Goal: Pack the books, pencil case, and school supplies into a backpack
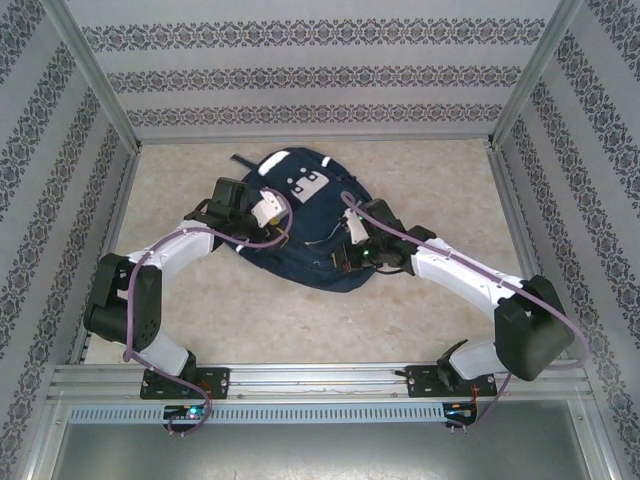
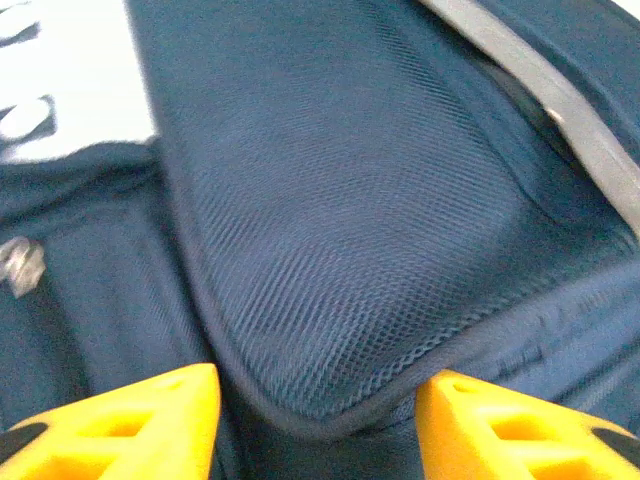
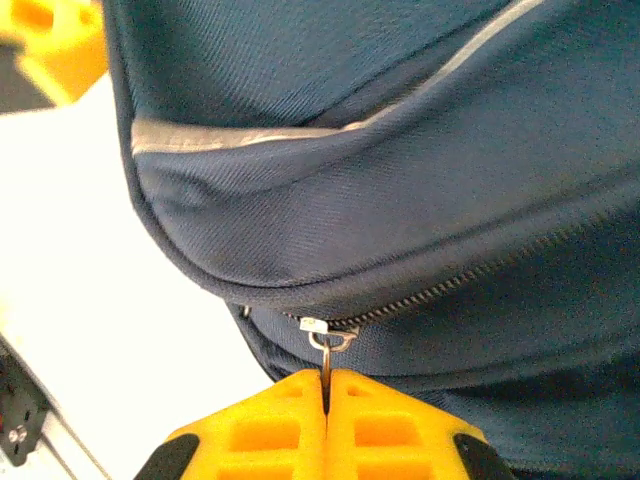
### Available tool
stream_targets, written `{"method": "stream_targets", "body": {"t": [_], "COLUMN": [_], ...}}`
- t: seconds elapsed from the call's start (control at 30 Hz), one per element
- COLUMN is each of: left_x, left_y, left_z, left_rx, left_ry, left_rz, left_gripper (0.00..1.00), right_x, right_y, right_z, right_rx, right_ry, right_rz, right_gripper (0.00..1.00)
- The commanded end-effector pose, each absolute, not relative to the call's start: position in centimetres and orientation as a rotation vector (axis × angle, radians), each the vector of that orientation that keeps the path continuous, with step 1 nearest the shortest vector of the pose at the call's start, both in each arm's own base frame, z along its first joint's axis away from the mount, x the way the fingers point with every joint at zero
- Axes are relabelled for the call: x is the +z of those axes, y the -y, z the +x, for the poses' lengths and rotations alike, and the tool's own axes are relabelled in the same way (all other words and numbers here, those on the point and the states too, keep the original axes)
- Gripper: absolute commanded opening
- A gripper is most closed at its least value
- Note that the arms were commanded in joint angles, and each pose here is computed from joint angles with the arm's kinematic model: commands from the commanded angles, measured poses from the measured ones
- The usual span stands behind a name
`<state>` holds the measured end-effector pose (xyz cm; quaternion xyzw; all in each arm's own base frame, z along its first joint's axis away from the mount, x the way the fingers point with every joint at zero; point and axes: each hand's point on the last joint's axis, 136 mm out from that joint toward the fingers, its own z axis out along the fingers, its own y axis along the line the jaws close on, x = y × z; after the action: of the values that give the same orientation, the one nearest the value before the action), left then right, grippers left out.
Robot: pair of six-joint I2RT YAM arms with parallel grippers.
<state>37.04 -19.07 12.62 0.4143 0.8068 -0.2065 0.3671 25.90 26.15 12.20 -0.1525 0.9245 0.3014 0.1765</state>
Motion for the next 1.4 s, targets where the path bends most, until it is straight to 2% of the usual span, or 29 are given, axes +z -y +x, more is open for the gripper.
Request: {"method": "stream_targets", "body": {"t": [0.0, 0.07, 0.23, 0.33, 0.43, 0.77, 0.83, 0.93, 1.0, 1.17, 1.37], "left_x": [14.9, 14.4, 14.5, 14.3, 13.2, 8.7, 8.5, 9.2, 10.3, 11.0, 10.3], "left_y": [16.0, 14.2, 16.8, 18.0, 18.6, 20.1, 20.2, 20.3, 20.6, 18.6, 15.9], "left_z": [40.1, 38.9, 33.4, 31.8, 31.5, 32.3, 33.1, 34.3, 34.8, 34.1, 33.1], "left_rx": [-0.508, -0.520, -0.728, -0.773, -0.808, -0.661, -0.639, -0.613, -0.596, -0.472, -0.423], "left_ry": [-2.276, -2.429, -2.569, -2.613, -2.635, -2.765, -2.745, -2.716, -2.707, -2.755, -2.785], "left_rz": [0.487, 0.144, -0.056, -0.213, -0.440, -0.587, -0.599, -0.517, -0.339, -0.148, -0.113], "left_gripper": [0.53, 0.51, 0.51, 0.49, 0.45, 0.49, 0.43, 0.14, 0.00, 0.00, 0.00], "right_x": [12.9, 13.2, 13.2, 13.0, 12.8, 12.0, 11.7, 10.7, 9.6, 8.4, 8.1], "right_y": [-29.1, -30.3, -32.3, -32.9, -33.3, -34.9, -34.9, -33.9, -32.0, -26.0, -22.5], "right_z": [24.5, 24.7, 24.9, 25.2, 25.3, 24.4, 24.2, 24.2, 24.6, 26.7, 27.8], "right_rx": [1.030, 1.089, 1.133, 1.142, 1.157, 1.155, 1.137, 1.028, 0.854, 0.355, 0.165], "right_ry": [-2.605, -2.579, -2.547, -2.539, -2.537, -2.539, -2.553, -2.599, -2.631, -2.599, -2.578], "right_rz": [-0.485, -0.484, -0.528, -0.541, -0.553, -0.600, -0.608, -0.607, -0.620, -0.654, -0.649], "right_gripper": [0.00, 0.00, 0.00, 0.00, 0.00, 0.00, 0.00, 0.00, 0.00, 0.00, 0.00]}}
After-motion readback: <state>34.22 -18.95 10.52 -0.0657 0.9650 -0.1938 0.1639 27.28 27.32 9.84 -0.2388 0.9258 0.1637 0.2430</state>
